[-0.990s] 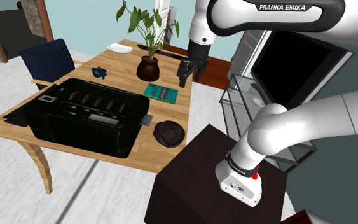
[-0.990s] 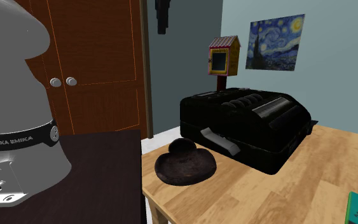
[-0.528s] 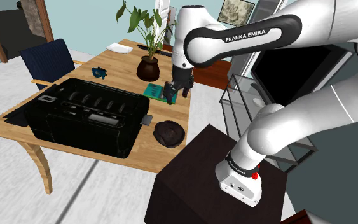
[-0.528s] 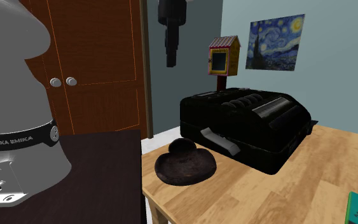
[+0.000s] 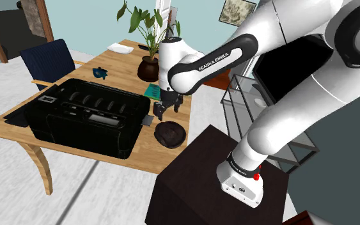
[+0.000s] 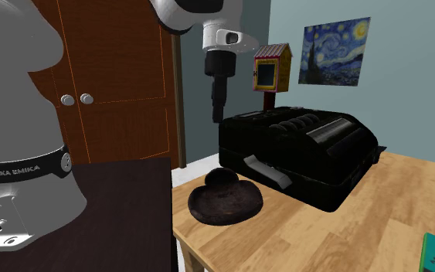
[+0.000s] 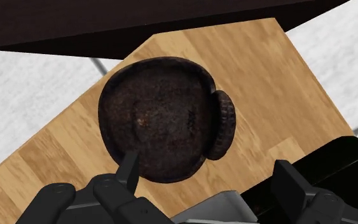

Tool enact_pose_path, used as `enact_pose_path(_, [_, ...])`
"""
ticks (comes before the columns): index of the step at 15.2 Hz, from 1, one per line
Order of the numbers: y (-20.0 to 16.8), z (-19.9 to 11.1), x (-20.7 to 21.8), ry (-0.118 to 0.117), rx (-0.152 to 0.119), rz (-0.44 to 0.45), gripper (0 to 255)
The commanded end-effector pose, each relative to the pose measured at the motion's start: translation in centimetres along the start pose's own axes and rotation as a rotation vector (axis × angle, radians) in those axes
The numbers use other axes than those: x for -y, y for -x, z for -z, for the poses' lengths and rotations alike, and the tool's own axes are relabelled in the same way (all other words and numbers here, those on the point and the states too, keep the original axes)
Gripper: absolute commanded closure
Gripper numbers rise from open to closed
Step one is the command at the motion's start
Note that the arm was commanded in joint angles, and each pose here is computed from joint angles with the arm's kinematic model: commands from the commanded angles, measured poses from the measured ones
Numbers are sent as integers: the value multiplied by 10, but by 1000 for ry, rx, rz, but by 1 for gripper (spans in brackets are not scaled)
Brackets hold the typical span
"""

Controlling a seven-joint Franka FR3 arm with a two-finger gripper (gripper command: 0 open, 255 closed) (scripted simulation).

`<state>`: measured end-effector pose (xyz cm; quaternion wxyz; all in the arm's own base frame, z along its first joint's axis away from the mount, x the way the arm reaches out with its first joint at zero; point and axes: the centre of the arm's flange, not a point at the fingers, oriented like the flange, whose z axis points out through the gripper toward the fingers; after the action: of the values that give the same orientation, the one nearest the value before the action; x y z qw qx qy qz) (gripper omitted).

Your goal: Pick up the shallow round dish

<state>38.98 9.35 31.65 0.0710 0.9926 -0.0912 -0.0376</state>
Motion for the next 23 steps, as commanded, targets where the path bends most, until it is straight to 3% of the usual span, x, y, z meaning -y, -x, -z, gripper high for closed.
enact_pose_path(1, [-9, -26, 12, 15, 6, -13, 0])
enact_pose_path(9, [-39, -121, 42, 77, 29, -63, 0])
enact_pose_path(18, [-42, -160, 48, 77, 29, -63, 0])
enact_pose_path(19, [-44, -162, 42, 77, 29, -63, 255])
enact_pose_path(23, [-49, -161, 36, 77, 29, -63, 255])
